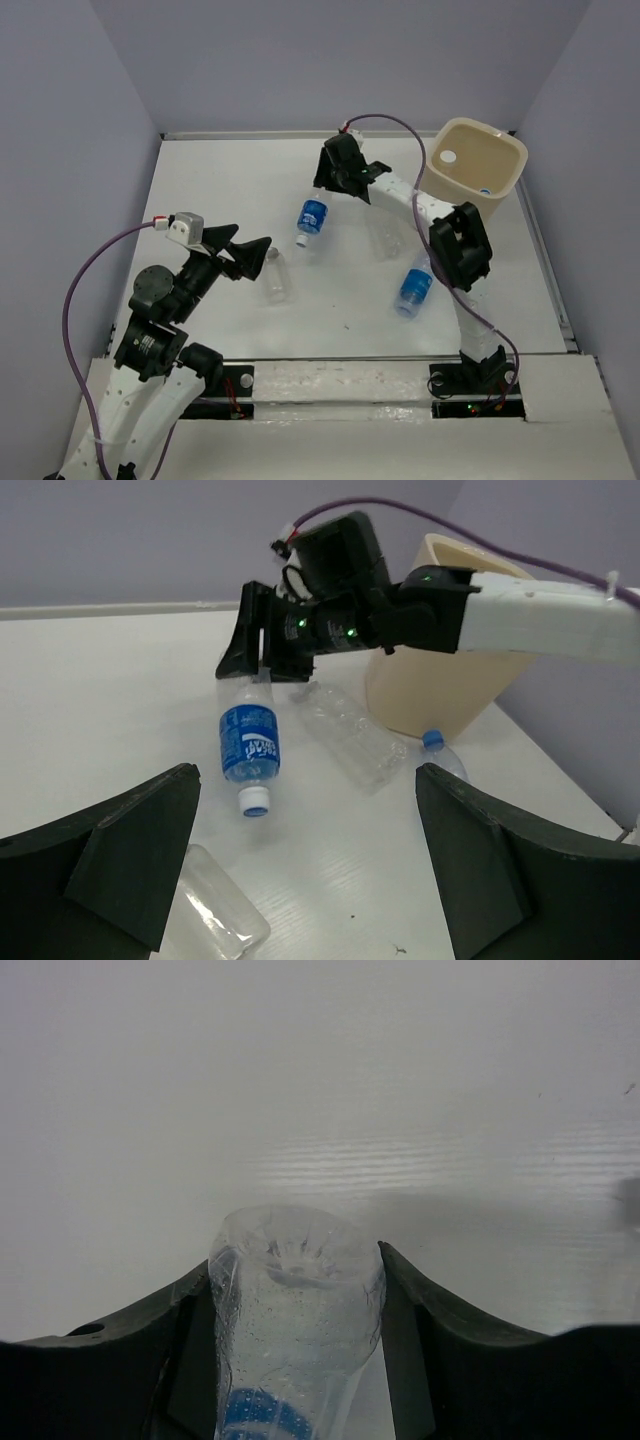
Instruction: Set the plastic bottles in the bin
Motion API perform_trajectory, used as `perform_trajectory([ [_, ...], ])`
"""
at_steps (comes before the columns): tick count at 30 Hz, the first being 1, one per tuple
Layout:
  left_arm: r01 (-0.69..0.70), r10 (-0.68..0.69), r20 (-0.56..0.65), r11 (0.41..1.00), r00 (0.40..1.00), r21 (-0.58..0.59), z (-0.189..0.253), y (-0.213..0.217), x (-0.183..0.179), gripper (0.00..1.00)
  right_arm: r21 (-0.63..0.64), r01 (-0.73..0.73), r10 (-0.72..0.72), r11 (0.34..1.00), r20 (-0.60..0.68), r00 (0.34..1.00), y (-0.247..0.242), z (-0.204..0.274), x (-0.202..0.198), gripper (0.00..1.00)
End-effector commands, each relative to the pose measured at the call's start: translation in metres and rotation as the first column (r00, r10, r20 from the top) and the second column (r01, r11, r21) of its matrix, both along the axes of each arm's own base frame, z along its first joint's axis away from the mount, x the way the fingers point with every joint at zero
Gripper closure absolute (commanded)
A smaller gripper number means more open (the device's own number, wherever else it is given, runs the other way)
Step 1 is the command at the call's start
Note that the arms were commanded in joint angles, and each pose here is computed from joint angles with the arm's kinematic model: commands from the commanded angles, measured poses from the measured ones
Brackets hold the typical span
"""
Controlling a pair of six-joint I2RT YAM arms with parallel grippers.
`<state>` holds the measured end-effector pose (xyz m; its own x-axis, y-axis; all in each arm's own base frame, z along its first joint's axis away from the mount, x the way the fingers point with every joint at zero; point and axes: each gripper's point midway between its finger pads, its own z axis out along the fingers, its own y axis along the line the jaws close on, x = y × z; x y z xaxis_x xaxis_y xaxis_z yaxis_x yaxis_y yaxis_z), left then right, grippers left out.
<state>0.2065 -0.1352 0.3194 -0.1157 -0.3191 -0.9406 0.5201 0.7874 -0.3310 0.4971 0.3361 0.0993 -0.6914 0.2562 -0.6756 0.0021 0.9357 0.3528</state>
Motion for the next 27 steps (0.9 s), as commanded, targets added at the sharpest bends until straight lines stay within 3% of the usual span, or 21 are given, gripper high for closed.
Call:
perform_trajectory([
  [1, -0.005, 0.006, 0.060, 1.000, 0.998, -0.020, 0.022, 0.003, -0.003, 0.01, 0.083, -0.008, -0.031, 0.996, 0.455, 0.890, -0.018, 0.205, 0.005, 0.68],
  [5, -0.005, 0.006, 0.067, 1.000, 0.998, -0.023, 0.024, 0.004, -0.004, 0.01, -0.007, 0.187, -0.136, 0.982, 0.656, 0.742, -0.096, 0.307, -0.025, 0.68],
  [7, 0.000, 0.002, 0.071, 1.000, 0.997, -0.026, 0.025, 0.003, -0.006, 0.01, 0.001, 0.346, -0.217, 0.938, 0.779, 0.588, -0.149, 0.371, -0.049, 0.68],
  [10, 0.004, -0.002, 0.079, 1.000, 0.997, -0.027, 0.026, 0.003, -0.007, 0.01, -0.054, 0.503, -0.228, 0.863, 0.846, 0.482, -0.205, 0.400, -0.065, 0.68],
  [11, 0.005, -0.002, 0.080, 1.000, 0.997, -0.028, 0.027, 0.003, -0.008, 0.01, -0.059, 0.599, -0.245, 0.798, 0.877, 0.413, -0.238, 0.420, -0.074, 0.68],
  [12, 0.005, -0.002, 0.080, 1.000, 0.997, -0.028, 0.027, 0.003, -0.008, 0.01, -0.068, 0.650, -0.252, 0.757, 0.887, 0.386, -0.255, 0.425, -0.077, 0.68],
  [13, 0.006, -0.004, 0.080, 1.000, 0.997, -0.028, 0.027, 0.003, -0.008, 0.01, -0.128, 0.737, -0.254, 0.663, 0.889, 0.382, -0.286, 0.423, -0.080, 0.68],
  [14, 0.008, -0.005, 0.081, 1.000, 0.997, -0.030, 0.027, 0.003, -0.009, 0.01, -0.071, 0.777, -0.287, 0.625, 0.905, 0.313, -0.303, 0.435, -0.088, 0.68],
  [16, 0.009, -0.007, 0.084, 0.999, 0.996, -0.030, 0.028, 0.003, -0.010, 0.01, -0.108, 0.836, -0.275, 0.537, 0.915, 0.295, -0.328, 0.432, -0.096, 0.68],
  [17, 0.008, -0.005, 0.083, 0.999, 0.997, -0.032, 0.028, 0.003, -0.010, 0.01, -0.058, 0.856, -0.296, 0.513, 0.925, 0.240, -0.339, 0.440, -0.103, 0.68],
  [21, 0.009, -0.006, 0.087, 0.999, 0.996, -0.031, 0.028, 0.003, -0.011, 0.01, -0.109, 0.903, -0.255, 0.415, 0.939, 0.230, -0.367, 0.435, -0.103, 0.68],
  [25, 0.009, -0.006, 0.095, 0.999, 0.995, -0.033, 0.030, 0.004, -0.013, 0.01, -0.135, 0.909, -0.204, 0.395, 0.951, 0.231, -0.362, 0.412, -0.092, 0.68],
  [27, 0.006, -0.003, 0.093, 0.999, 0.996, -0.035, 0.030, 0.004, -0.013, 0.01, -0.177, 0.900, -0.192, 0.400, 0.943, 0.271, -0.359, 0.387, -0.084, 0.68],
])
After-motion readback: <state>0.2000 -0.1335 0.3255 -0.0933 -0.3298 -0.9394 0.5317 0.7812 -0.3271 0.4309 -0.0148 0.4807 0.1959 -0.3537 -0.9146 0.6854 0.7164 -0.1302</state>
